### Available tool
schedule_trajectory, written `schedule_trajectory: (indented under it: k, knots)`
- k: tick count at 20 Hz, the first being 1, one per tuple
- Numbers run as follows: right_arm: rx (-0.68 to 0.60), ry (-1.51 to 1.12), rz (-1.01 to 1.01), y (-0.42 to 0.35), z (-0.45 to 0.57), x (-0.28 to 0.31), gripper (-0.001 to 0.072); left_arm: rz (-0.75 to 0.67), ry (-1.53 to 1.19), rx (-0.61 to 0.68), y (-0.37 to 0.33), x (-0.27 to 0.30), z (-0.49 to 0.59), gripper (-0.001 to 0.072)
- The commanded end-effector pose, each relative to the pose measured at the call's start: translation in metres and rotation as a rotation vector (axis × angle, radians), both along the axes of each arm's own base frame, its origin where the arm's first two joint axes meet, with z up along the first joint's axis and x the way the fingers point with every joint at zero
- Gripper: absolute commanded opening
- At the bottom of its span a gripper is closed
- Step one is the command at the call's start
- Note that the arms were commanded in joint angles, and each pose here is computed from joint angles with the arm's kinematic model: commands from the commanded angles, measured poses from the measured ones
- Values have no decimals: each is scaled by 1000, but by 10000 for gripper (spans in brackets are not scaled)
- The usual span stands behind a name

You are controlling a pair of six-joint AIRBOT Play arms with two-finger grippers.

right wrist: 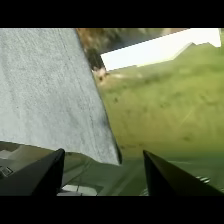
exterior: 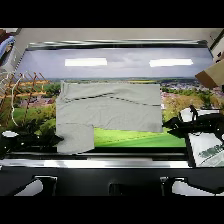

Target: Fold the clothes and pants, and hang the long-sleeved shirts on hangers.

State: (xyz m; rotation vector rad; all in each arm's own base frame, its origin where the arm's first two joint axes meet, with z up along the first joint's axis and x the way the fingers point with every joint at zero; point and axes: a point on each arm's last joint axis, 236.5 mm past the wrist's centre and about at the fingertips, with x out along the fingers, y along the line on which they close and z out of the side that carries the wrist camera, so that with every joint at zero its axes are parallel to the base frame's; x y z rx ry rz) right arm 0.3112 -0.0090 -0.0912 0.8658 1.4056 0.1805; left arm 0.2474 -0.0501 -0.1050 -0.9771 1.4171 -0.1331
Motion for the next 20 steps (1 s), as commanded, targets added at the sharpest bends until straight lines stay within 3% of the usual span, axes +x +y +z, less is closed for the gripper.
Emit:
schedule_trajectory:
  k: [1, 4, 5, 6, 8, 14, 20]
  knots:
    - [4, -2, -5, 4, -9, 1, 546, -3, 1, -3, -1, 0, 0, 17]
    - [10, 18, 57, 28, -18, -2, 532, -2, 2, -3, -1, 0, 0, 17]
    - [-4, 20, 71, 34, -20, -1, 466, -2, 2, -3, -1, 0, 0, 17]
    - [-15, 18, 72, 38, -22, 2, 352, -2, 2, -3, -1, 0, 1, 17]
    - [-17, 11, 60, 40, -21, 6, 46, -4, -3, -6, -1, 1, 3, 16]
    - [-48, 54, 159, 43, 25, -33, 41, 33, -98, -31, 4, 35, 87, 15]
    - [-157, 21, 99, 39, 89, -65, 40, 59, -212, 110, 11, 19, 172, 14]
